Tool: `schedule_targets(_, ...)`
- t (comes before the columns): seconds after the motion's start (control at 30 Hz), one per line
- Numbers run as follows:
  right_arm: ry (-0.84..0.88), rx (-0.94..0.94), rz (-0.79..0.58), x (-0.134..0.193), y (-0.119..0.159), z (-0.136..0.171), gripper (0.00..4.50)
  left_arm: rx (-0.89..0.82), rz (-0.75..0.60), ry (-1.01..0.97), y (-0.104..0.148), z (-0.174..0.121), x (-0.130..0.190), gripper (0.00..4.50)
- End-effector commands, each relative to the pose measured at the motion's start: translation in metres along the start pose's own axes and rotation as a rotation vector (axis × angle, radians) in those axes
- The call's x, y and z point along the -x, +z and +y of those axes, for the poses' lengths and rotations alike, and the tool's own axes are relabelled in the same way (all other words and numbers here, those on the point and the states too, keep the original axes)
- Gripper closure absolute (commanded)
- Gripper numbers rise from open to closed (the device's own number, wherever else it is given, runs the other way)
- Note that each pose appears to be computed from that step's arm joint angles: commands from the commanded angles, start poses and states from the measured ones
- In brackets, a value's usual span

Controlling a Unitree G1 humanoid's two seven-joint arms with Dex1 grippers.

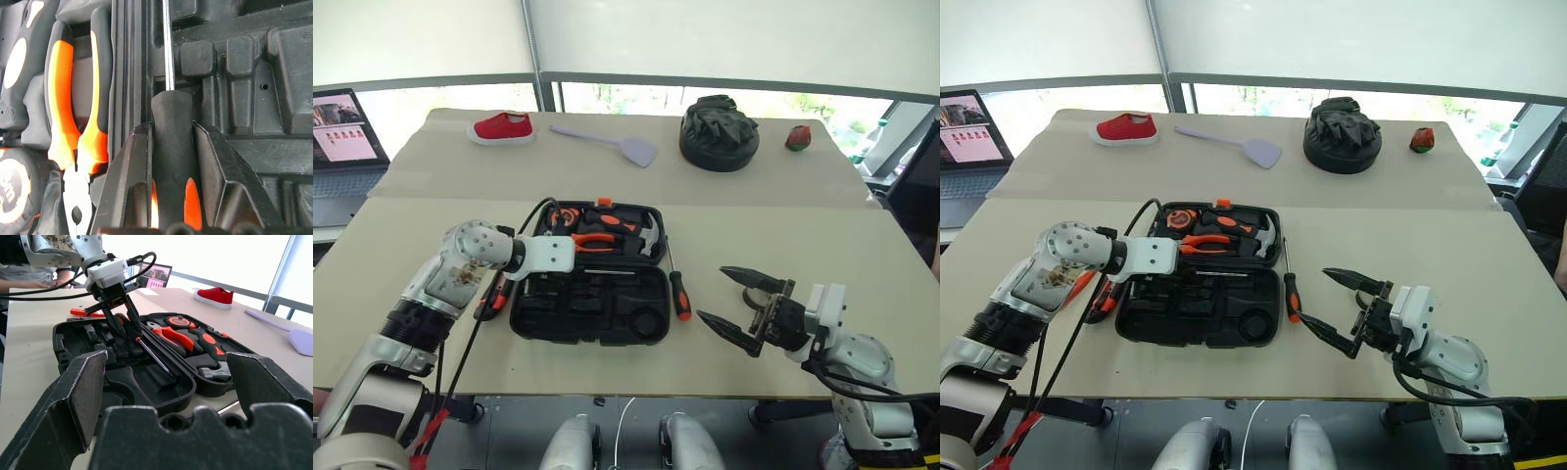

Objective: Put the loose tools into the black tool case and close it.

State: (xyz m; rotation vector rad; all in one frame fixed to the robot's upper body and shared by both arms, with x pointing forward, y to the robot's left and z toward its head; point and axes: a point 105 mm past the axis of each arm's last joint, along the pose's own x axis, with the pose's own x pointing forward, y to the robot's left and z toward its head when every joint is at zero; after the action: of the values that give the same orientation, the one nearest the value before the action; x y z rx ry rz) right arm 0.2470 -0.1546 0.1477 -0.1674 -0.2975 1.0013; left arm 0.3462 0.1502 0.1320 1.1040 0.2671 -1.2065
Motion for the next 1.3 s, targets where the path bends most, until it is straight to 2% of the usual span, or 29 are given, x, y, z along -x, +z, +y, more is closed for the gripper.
schedule_targets(0.03, 0.006, 0.032, -0.031, -0.003, 0.011, 0.0, 0.0, -0.028, 0.026, -0.011, -0.003, -0.004, -0.004, 3.69)
schedule_targets(0.07, 0.006, 0.031, -0.031, -0.004, 0.011, 0.001, 0.0, -0.027, 0.015, -0.022, -0.003, -0.006, -0.005, 3.69)
schedule_targets(0.13, 0.005, 0.03, -0.032, -0.005, 0.011, 0.001, 0.0, -0.019, -0.076, -0.054, 0.009, -0.012, -0.004, 2.7)
schedule_targets(0.23, 0.006, 0.028, -0.032, -0.005, 0.011, 0.001, 0.0, -0.019, -0.142, -0.024, 0.018, -0.008, -0.001, 1.86)
schedule_targets(0.33, 0.009, 0.024, -0.032, -0.007, 0.01, 0.001, 0.0, -0.034, -0.217, 0.101, 0.029, 0.011, 0.007, 0.75)
schedule_targets(0.4, 0.01, 0.022, -0.033, -0.008, 0.01, 0.001, 0.0, -0.015, -0.274, 0.164, 0.036, 0.02, 0.014, 0.3)
schedule_targets(0.5, 0.009, 0.014, -0.032, -0.008, 0.009, 0.002, 0.0, 0.142, -0.36, 0.189, 0.032, 0.016, 0.028, 0.3)
schedule_targets(0.53, 0.009, 0.012, -0.032, -0.008, 0.008, 0.002, 0.0, 0.179, -0.363, 0.182, 0.028, 0.012, 0.029, 0.76)
schedule_targets(0.7, 0.008, 0.005, -0.036, -0.01, 0.007, 0.004, 0.0, 0.378, -0.359, 0.235, 0.003, 0.008, 0.022, 2.34)
schedule_targets(0.9, 0.006, 0.007, -0.04, -0.011, 0.007, 0.003, 0.0, 0.428, -0.31, 0.196, -0.007, -0.011, -0.002, 4.46)
schedule_targets(1.07, 0.008, 0.009, -0.039, -0.011, 0.007, 0.003, 0.0, 0.438, -0.265, 0.141, -0.009, -0.025, -0.019, 4.49)
schedule_targets(1.3, -0.007, 0.005, -0.033, -0.01, 0.006, 0.003, 0.0, 0.451, -0.135, 0.069, -0.022, -0.046, -0.036, 4.49)
